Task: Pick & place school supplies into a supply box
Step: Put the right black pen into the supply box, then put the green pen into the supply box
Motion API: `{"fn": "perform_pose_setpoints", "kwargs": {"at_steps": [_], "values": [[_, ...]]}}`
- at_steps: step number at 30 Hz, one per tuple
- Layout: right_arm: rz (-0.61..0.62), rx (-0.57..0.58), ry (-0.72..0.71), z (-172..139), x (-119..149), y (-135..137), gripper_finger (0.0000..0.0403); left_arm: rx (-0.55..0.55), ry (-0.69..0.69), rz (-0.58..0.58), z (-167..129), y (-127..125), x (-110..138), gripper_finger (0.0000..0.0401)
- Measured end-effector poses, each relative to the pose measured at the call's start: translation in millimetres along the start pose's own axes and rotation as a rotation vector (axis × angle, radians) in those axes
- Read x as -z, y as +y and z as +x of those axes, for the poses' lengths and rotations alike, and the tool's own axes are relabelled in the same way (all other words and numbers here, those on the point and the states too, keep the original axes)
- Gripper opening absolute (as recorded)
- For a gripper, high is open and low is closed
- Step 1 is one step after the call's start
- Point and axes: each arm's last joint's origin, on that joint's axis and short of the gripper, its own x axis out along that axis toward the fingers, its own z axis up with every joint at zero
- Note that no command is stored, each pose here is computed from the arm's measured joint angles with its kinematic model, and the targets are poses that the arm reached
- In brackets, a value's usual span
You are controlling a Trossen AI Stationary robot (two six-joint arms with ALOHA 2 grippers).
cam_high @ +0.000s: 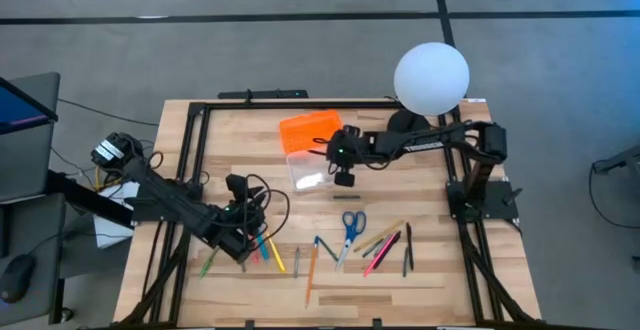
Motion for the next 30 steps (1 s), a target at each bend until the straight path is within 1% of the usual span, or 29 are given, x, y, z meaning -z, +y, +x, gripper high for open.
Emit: {"fn": "perform_pose_setpoints", "kwargs": {"at_steps": [6,10,16,22,25,28,30], "values": [[-0.059,-0.043,0.091,4,0,4,0.002,-0.023,0.038,-0.038,10,6,-1,0.0123],[-0.029,-0.046,0.116,4,3,5,0.0032,-0.042,0.066,-0.077,19,11,-2,0.0123],[-0.029,-0.041,0.111,1,2,4,0.0077,-0.057,0.105,-0.113,29,17,-2,0.0123],[-0.038,-0.048,0.102,-3,0,10,0.0127,-0.014,0.141,-0.125,32,18,-1,0.0123],[-0.057,-0.053,0.053,-19,-7,17,0.0145,0.06,0.17,-0.128,32,16,-1,0.0123],[-0.08,-0.056,-0.024,-47,-16,28,0.0157,0.191,0.222,-0.128,31,12,1,0.0123],[-0.098,-0.031,-0.084,-70,-22,39,0.016,0.279,0.269,-0.14,29,11,1,0.0123]]}}
